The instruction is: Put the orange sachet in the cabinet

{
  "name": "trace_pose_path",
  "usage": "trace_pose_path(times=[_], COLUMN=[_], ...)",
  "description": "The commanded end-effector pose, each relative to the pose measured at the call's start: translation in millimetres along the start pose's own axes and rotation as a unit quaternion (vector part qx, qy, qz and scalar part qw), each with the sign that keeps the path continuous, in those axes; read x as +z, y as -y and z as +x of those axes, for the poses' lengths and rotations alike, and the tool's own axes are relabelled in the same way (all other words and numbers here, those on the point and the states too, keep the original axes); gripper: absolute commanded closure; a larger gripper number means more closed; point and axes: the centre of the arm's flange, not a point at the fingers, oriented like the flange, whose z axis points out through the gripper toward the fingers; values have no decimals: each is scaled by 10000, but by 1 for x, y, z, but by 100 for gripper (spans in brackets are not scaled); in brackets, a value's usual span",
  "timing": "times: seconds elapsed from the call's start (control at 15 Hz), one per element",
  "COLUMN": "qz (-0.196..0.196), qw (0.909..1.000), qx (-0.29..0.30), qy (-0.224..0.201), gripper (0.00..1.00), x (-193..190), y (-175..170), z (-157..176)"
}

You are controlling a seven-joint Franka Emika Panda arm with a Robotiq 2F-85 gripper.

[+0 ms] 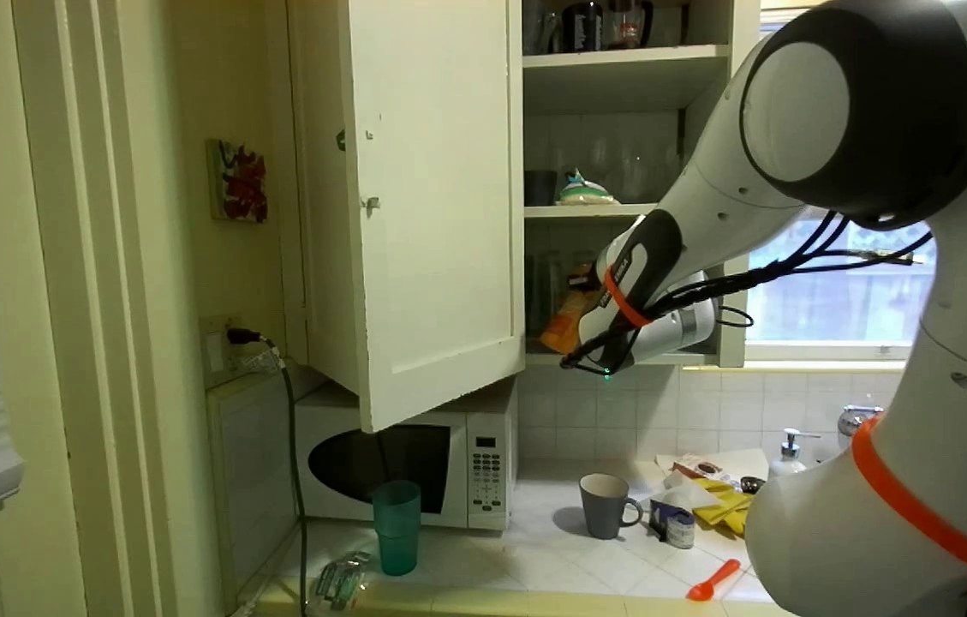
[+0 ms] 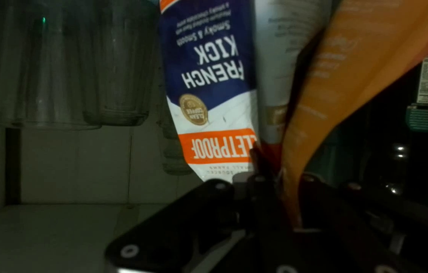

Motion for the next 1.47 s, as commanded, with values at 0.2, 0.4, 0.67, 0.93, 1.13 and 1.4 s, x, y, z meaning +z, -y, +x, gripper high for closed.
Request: trace_pose_path(times=[0.2, 0.4, 0.67, 0.93, 1.13, 1.4], qz=[-130, -11, 145, 249, 323, 502], qw=[9995, 9992, 9982, 9970, 9965, 9956], qx=[271, 401, 572, 716, 758, 754], qy=[-102, 0, 111, 166, 142, 247], gripper=[97, 97, 97, 97, 97, 97], x=[-46, -57, -68, -72, -73, -74], y=[5, 4, 4, 4, 6, 15], z=[-9, -16, -26, -31, -29, -29])
